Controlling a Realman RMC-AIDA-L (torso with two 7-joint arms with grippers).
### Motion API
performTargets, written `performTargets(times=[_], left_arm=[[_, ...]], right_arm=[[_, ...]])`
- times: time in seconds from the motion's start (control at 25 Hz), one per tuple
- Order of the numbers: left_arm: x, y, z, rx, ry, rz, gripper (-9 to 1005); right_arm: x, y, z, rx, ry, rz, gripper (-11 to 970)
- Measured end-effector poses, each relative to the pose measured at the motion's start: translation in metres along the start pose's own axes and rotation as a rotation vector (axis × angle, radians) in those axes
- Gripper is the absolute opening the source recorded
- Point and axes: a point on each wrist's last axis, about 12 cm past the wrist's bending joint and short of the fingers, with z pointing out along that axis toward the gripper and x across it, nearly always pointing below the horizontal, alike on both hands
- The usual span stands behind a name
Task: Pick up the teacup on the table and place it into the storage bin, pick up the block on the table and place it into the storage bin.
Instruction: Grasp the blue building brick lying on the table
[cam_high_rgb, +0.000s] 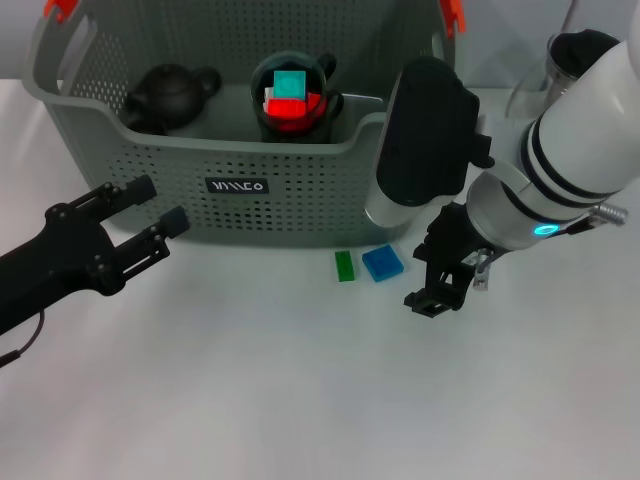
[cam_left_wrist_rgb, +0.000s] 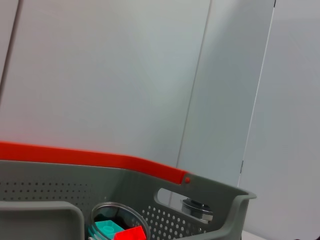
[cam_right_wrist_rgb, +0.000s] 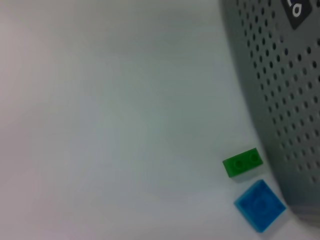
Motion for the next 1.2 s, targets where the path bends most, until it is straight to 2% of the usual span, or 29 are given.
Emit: performTargets(times=[0.28,0.68,0.96,1.2], left_arm=[[0.001,-0.001,0.0,0.0,-0.001,-0.003,628],[0.002,-0.001,-0.001,-0.003,0.0,-0.002,627],[0.002,-0.002,-0.002,-0.004,-0.001,-0.004,627],[0.003,-0.002,-0.004,-0.01,0.002,-0.002,627]], right_arm=[[-0.004,-0.004,0.004,0.035,0.036,-0.063,577],[-0.009,-0.004,0.022,0.033,0.062,-0.083,576],[-0.015,-0.004,0.025,0.048,0.048,-0.099,576],[-0.016,-0.005,0.034,0.021,0.051,-0.086,576]])
